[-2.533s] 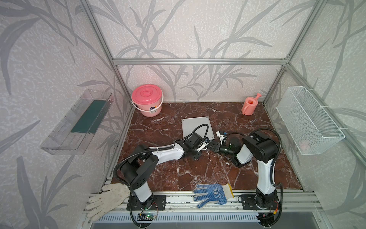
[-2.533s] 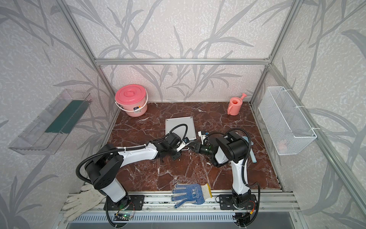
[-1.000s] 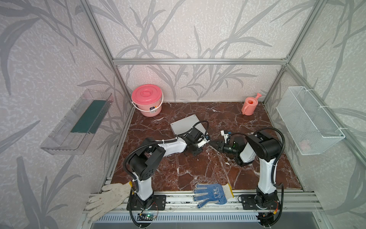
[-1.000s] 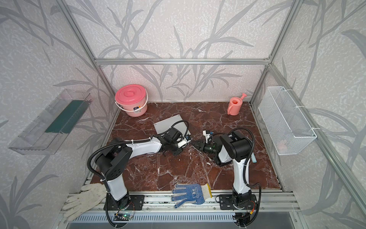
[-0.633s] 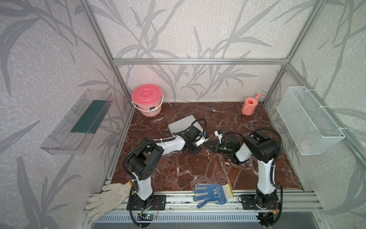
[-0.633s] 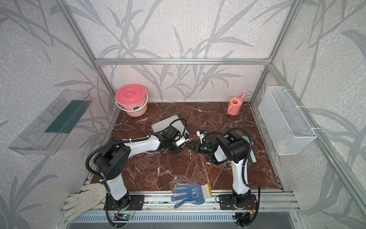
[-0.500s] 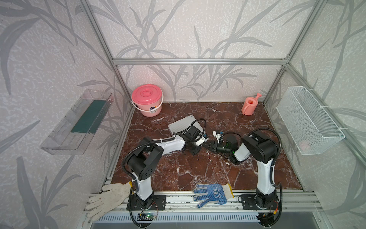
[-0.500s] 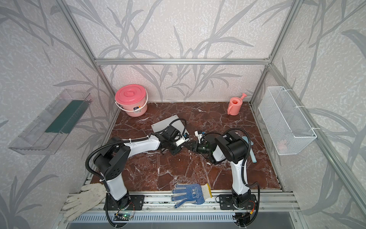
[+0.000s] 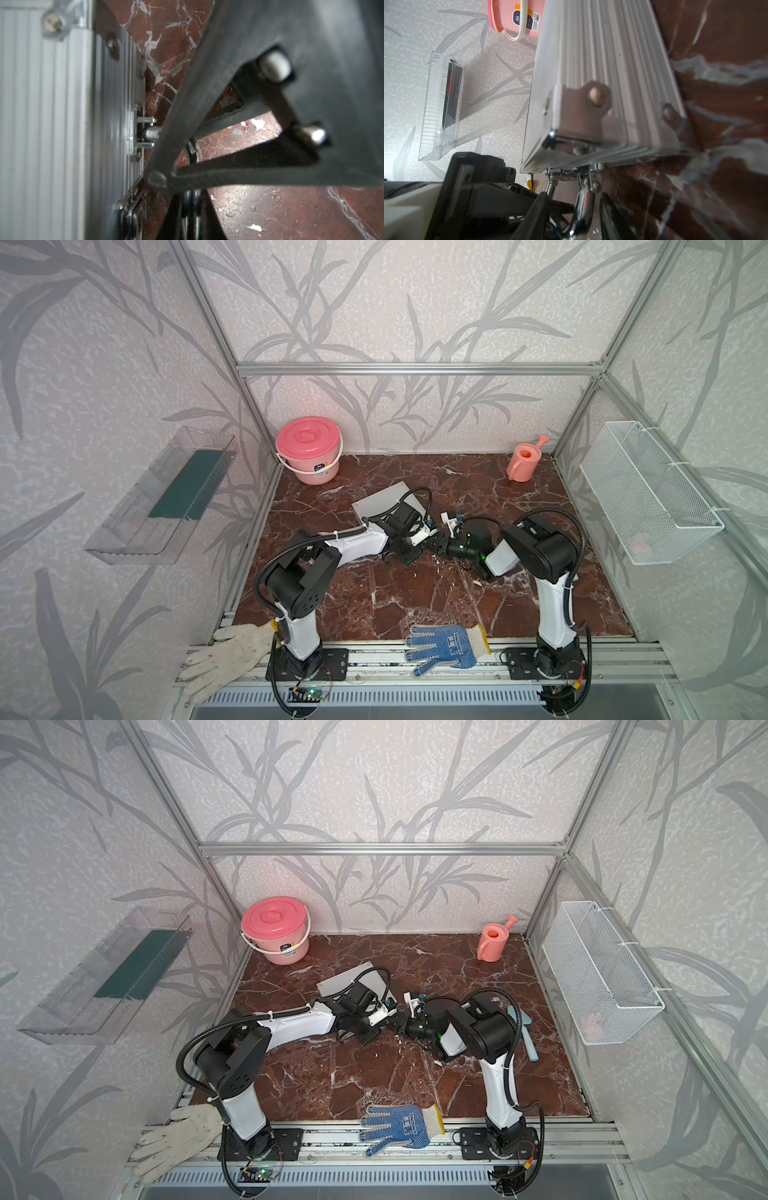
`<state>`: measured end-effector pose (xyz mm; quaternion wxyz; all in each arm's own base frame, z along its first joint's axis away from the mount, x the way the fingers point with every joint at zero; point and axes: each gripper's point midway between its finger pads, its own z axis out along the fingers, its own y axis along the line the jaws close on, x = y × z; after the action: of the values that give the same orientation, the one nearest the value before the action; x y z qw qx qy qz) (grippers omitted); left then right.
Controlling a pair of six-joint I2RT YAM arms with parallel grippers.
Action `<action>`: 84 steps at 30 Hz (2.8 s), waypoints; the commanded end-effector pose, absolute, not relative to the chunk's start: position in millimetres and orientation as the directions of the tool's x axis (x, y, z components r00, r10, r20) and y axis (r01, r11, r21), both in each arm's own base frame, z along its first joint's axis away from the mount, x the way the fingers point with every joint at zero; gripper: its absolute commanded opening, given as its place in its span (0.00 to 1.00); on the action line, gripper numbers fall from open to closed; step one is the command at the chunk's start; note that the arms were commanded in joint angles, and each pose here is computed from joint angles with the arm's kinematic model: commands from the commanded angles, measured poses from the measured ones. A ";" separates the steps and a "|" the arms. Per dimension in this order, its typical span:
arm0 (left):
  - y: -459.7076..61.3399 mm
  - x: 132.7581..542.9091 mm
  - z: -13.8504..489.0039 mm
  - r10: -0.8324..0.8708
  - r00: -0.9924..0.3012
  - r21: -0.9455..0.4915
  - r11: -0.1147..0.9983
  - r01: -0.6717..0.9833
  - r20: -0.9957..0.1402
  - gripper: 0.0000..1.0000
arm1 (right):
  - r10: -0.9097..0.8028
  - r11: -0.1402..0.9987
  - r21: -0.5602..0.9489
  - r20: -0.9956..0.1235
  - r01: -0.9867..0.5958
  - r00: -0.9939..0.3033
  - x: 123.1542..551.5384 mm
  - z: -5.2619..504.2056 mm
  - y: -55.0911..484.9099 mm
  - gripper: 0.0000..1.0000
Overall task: Open the poker set cases
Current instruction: Pick up the poker set case from the center of the board.
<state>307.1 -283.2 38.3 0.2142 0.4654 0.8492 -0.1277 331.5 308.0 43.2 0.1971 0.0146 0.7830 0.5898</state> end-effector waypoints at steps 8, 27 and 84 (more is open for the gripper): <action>-296.9 315.6 72.7 0.697 -0.437 -0.006 0.528 0.849 -0.569 0.00 | 0.317 0.331 0.940 -0.195 -0.085 -0.928 332.4 14.3 304.7 0.14; -254.3 303.5 53.3 0.737 -0.496 0.089 0.593 0.800 -0.458 0.47 | 0.406 0.307 0.951 -0.174 -0.046 -0.897 345.4 44.2 299.6 0.00; -252.3 299.5 64.3 0.671 -0.560 0.072 0.669 0.740 -0.486 0.00 | 0.457 0.325 0.937 -0.274 -0.128 -0.846 355.4 149.1 278.2 0.00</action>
<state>298.5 -286.6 67.0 0.2636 0.4340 0.8550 -0.1056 333.3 280.6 79.6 0.1593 0.1631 0.8172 0.5293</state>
